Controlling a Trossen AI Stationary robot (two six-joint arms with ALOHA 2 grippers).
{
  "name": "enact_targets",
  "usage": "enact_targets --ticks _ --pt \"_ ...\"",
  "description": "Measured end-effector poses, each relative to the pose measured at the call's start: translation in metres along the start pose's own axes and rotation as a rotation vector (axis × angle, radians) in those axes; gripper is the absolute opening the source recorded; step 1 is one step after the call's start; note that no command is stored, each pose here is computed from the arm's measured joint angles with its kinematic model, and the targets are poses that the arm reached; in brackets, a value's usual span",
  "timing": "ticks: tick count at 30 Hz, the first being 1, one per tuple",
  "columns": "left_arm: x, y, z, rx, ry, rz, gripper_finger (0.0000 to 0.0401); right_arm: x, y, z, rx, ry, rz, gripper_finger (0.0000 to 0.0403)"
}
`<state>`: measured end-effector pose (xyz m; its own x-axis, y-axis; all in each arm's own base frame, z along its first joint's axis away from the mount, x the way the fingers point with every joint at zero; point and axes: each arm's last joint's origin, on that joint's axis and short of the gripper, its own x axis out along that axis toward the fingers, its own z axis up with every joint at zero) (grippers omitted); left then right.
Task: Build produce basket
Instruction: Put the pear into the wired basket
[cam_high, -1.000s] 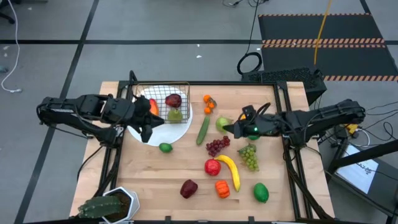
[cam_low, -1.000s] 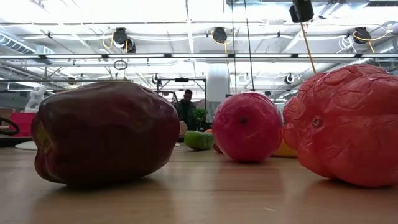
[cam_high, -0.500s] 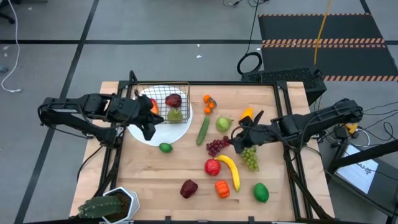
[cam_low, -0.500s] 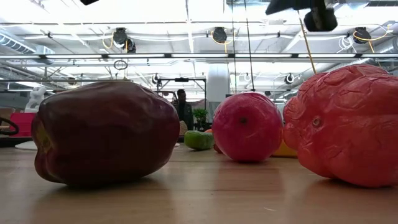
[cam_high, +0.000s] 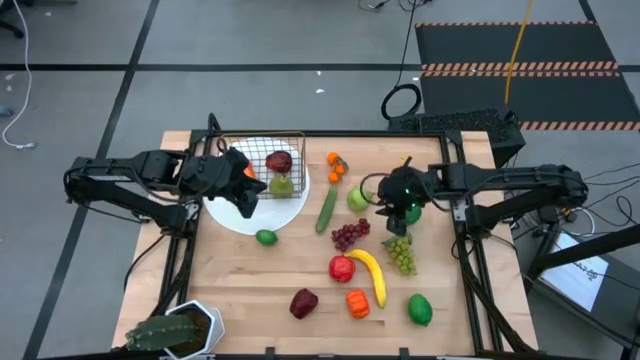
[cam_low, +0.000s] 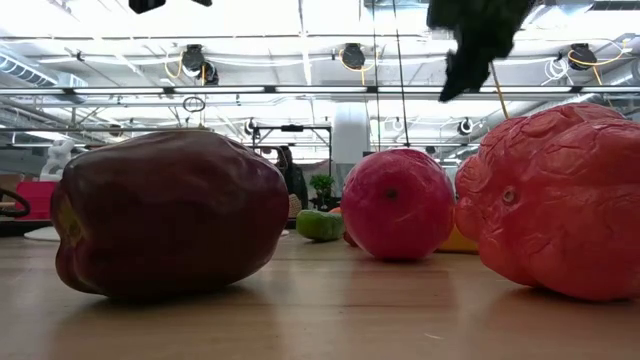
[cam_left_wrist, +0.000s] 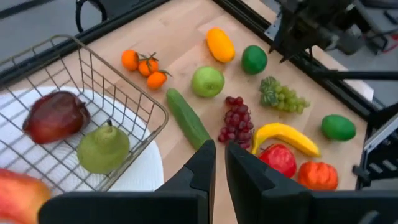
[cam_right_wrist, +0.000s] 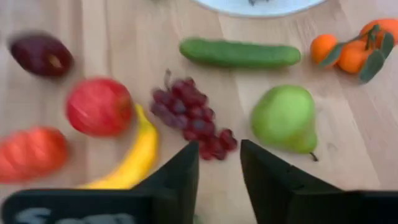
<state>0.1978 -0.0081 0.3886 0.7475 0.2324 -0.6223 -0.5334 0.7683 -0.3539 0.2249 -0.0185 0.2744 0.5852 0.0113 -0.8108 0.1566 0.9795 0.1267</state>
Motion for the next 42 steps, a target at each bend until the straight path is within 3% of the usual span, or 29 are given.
enact_targets --ticks 8,15,19,28,42 --pt "0.000 -0.001 0.000 -0.117 0.001 -0.003 0.0035 0.036 -0.046 -0.030 -0.153 -0.033 -0.017 0.0173" --pt "0.002 -0.004 -0.003 -0.147 0.015 -0.007 0.0035 0.057 -0.080 -0.051 -0.272 -0.100 -0.114 0.0173" --pt "0.009 -0.007 -0.004 -0.171 0.030 0.007 0.0035 0.066 -0.095 -0.060 -0.291 -0.063 -0.038 0.0170" --pt "0.031 -0.016 -0.004 -0.204 0.050 0.026 0.0035 0.083 -0.107 -0.066 -0.367 -0.019 0.000 0.0169" --pt "0.047 -0.029 0.003 -0.228 -0.008 -0.042 0.0035 0.119 -0.117 -0.074 -0.440 0.054 0.033 0.0164"
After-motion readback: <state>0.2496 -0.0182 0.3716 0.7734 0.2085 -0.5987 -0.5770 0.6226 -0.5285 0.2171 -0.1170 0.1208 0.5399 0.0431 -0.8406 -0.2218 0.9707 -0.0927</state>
